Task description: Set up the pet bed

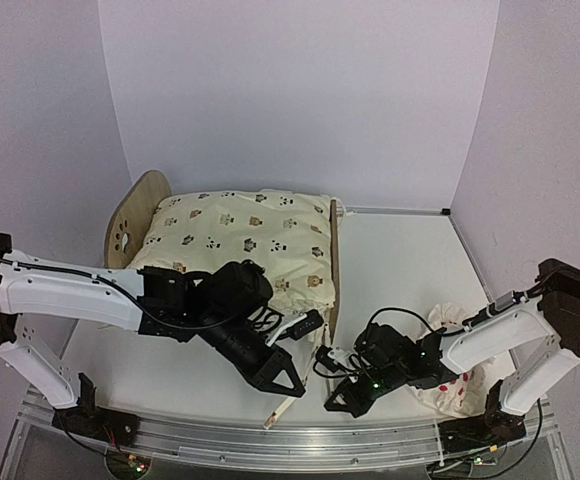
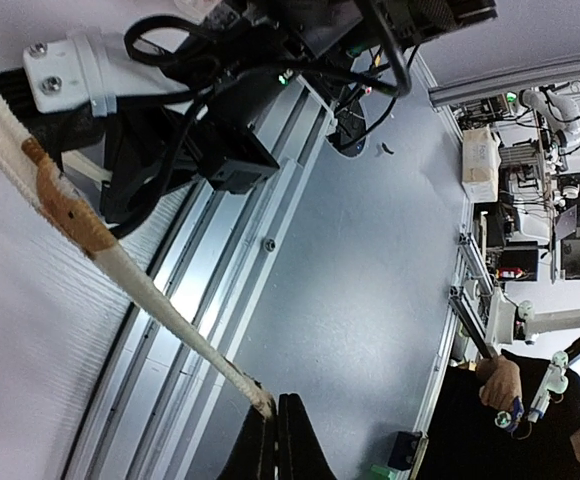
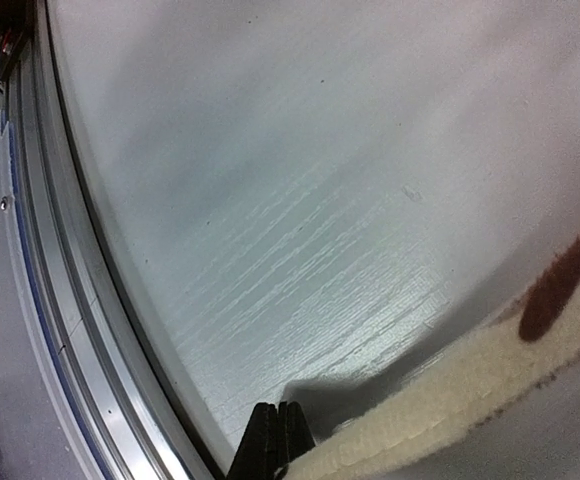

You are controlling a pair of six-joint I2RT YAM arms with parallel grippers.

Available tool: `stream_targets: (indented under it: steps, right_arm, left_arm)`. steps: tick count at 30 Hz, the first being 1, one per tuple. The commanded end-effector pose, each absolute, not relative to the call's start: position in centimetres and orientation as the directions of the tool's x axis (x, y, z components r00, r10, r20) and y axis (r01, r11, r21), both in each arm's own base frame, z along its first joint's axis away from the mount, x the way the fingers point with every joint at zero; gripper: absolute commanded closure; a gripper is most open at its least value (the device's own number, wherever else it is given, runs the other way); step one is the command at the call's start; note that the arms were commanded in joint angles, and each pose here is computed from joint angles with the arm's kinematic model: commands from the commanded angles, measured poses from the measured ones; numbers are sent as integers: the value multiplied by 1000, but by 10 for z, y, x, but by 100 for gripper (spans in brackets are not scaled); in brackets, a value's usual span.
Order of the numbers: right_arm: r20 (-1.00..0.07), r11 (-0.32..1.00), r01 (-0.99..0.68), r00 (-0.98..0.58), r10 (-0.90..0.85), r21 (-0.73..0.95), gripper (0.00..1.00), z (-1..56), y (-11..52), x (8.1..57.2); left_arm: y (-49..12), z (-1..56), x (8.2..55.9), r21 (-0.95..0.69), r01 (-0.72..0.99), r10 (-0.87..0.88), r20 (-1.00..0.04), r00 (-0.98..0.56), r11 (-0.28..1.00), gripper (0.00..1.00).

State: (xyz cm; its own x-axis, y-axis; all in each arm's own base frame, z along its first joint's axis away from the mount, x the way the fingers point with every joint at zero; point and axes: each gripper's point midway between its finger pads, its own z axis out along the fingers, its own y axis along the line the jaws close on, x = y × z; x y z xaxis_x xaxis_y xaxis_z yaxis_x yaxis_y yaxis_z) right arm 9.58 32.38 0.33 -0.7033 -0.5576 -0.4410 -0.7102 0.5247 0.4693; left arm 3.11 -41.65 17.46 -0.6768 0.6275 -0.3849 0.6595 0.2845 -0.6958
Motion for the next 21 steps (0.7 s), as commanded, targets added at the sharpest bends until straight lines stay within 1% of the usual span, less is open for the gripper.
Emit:
stream_targets:
  steps: [1, 6, 10, 12, 13, 14, 16, 18, 21]
  right_arm:
    - [-420, 442, -705, -696, -582, 555, 100, 18, 328, 75]
    - [-349, 338, -653, -691, -634, 678, 100, 26, 329, 40]
    - [-294, 363, -628, -698, -652, 688, 100, 14, 330, 34]
    - [-273, 388, -622, -706, -654, 680, 93, 9, 330, 36]
    - [-263, 402, -621, -709, -655, 673, 86, 6, 329, 37]
    - [-254, 415, -621, -711, -656, 666, 76, 5, 328, 38]
    - [-238, 433, -619, -713, -660, 655, 64, 3, 325, 38]
    - [-241, 437, -623, -713, -659, 648, 54, 6, 324, 39]
    - [-265, 440, -640, -709, -653, 629, 43, 14, 320, 41]
  left_arm:
    - [-406, 163, 11, -724, 629, 674, -316, -668, 284, 97]
    - [-416, 131, 16, -703, 648, 686, -316, -655, 294, 97]
    - [-426, 103, 24, -667, 674, 692, -322, -646, 318, 98]
    - [-428, 92, 28, -651, 681, 695, -316, -645, 336, 98]
    - [-428, 87, 29, -644, 683, 696, -313, -646, 344, 98]
    - [-428, 83, 30, -638, 685, 696, -310, -647, 352, 98]
    - [-428, 79, 34, -624, 690, 693, -312, -650, 367, 98]
    - [-427, 77, 37, -610, 697, 689, -319, -651, 377, 98]
    - [-429, 78, 42, -605, 701, 682, -332, -652, 376, 98]
